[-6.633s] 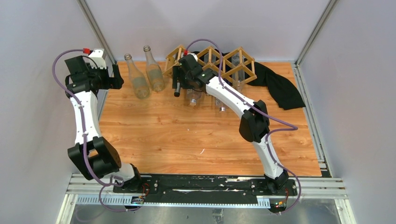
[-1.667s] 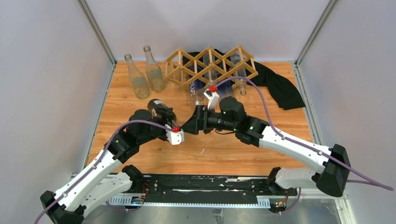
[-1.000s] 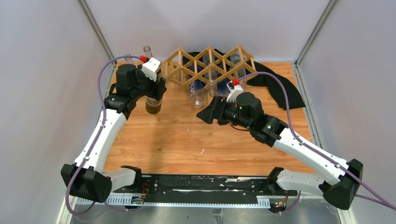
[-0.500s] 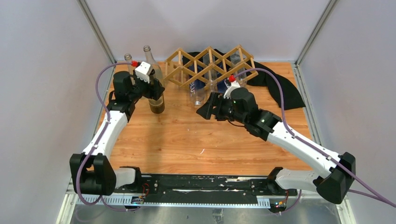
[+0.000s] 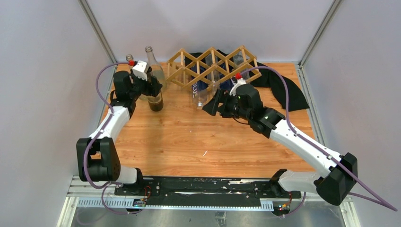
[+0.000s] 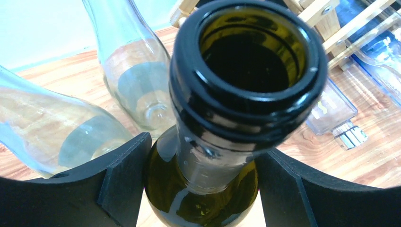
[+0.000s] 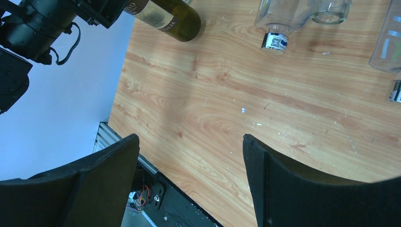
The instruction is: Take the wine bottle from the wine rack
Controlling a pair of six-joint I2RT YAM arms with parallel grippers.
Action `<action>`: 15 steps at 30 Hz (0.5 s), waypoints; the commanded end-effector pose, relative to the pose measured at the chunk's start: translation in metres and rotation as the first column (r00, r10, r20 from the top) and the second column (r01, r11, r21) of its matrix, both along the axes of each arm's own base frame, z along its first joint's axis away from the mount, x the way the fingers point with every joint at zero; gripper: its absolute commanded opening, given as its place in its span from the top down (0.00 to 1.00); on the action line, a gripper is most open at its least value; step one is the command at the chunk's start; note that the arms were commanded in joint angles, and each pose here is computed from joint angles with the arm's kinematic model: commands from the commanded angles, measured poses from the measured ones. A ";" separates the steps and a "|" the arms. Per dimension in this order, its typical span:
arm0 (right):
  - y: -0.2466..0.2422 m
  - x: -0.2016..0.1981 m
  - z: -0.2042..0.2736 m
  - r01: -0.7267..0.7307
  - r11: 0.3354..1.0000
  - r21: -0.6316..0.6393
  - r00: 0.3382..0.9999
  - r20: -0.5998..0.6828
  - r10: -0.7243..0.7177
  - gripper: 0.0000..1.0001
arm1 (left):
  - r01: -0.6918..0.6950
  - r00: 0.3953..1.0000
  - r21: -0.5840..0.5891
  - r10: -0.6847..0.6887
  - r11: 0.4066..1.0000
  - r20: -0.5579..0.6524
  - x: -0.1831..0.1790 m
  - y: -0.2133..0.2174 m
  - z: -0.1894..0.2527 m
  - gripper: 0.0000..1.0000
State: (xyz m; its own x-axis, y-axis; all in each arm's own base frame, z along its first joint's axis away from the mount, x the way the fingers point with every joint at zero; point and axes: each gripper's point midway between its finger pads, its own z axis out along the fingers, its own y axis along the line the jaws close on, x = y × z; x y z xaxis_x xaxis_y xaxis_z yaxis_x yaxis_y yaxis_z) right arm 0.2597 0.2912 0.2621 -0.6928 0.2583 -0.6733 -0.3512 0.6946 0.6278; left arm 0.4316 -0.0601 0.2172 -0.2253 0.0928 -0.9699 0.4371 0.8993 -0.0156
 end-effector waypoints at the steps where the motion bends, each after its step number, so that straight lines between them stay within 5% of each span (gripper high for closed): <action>1: -0.002 0.006 0.010 -0.004 1.000 0.021 1.000 0.014 0.003 0.16 | -0.014 0.990 0.017 0.012 1.000 0.137 0.016 0.007 0.030 1.00; 6: -0.001 0.006 0.010 -0.009 1.000 0.023 1.000 0.013 0.009 0.16 | -0.030 0.992 0.032 0.026 0.999 0.122 0.020 0.013 0.020 0.99; 10: -0.004 0.007 0.010 -0.004 1.000 0.021 1.000 0.014 0.004 0.16 | -0.042 0.993 0.023 0.039 0.999 0.110 0.021 0.020 0.014 0.87; 12: -0.004 0.007 0.010 -0.006 1.000 0.021 1.000 0.014 0.006 0.16 | -0.043 0.994 0.016 0.041 0.999 0.104 0.021 0.020 0.013 0.76; 15: -0.003 0.008 0.009 -0.006 1.000 0.018 1.000 0.011 0.006 0.16 | -0.042 0.994 0.005 0.041 0.999 0.100 0.019 0.021 0.013 0.39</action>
State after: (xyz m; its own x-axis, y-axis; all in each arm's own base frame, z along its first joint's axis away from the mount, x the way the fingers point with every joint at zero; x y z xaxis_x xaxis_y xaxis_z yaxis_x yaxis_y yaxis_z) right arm 0.2618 0.2885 0.2626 -0.6997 0.2603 -0.6653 -0.3501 0.6868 0.6370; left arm 0.4400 -0.0419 0.1965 -0.2616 0.0913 -0.9609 0.3959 0.9181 -0.0206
